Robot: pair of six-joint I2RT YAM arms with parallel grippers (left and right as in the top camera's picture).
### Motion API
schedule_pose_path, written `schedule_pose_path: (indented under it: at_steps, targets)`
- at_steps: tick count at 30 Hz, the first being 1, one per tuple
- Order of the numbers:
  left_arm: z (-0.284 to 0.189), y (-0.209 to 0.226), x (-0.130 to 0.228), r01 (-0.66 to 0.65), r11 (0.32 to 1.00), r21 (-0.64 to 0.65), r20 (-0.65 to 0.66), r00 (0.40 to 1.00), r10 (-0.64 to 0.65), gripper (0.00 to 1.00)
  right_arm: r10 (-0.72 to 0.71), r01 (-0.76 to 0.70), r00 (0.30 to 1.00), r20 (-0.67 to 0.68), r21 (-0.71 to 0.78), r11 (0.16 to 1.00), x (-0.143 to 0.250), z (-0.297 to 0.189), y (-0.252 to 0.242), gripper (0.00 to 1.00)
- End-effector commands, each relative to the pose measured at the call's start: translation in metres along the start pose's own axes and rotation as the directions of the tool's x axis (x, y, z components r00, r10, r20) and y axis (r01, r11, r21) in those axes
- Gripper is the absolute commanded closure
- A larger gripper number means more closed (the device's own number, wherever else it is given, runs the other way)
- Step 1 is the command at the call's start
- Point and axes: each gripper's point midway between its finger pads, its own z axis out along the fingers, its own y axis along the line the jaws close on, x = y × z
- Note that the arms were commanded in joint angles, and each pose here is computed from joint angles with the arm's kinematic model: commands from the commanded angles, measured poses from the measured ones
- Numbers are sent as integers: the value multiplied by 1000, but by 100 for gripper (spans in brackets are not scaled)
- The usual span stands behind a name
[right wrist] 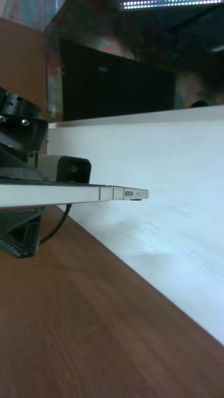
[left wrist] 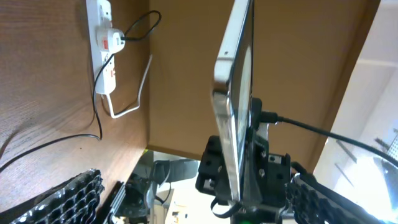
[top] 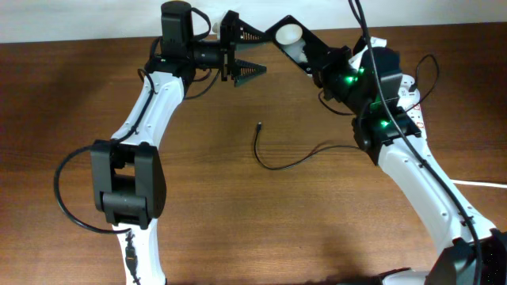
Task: Plug charger to phone and switch on socket
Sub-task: 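Lift the cable end with the right gripper toward the phone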
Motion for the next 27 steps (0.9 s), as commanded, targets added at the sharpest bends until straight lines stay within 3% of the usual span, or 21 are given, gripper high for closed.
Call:
schedule_pose_path:
  at_steps: [1, 4, 7, 11, 27]
  targets:
    - [1, -4, -12, 54, 998, -17, 75, 996, -53, 2, 43, -42, 997, 59, -17, 999, 3, 5, 11, 96]
    - [4, 0, -22, 115, 993, -30, 146, 983, -109, 11, 33, -33, 992, 124, 0, 999, 11, 9, 11, 96]
    - [12, -9, -27, 107, 994, -10, 174, 979, -104, 30, 59, -61, 989, 136, 14, 998, 19, 13, 7, 96]
    - [23, -33, -32, 69, 996, 48, 203, 976, -77, 35, 125, -130, 984, 129, 30, 991, 22, 17, -2, 96]
    - [52, -34, -19, 73, 996, 42, 176, 981, -79, 68, 176, -180, 977, 118, 24, 983, 25, 18, -2, 96]
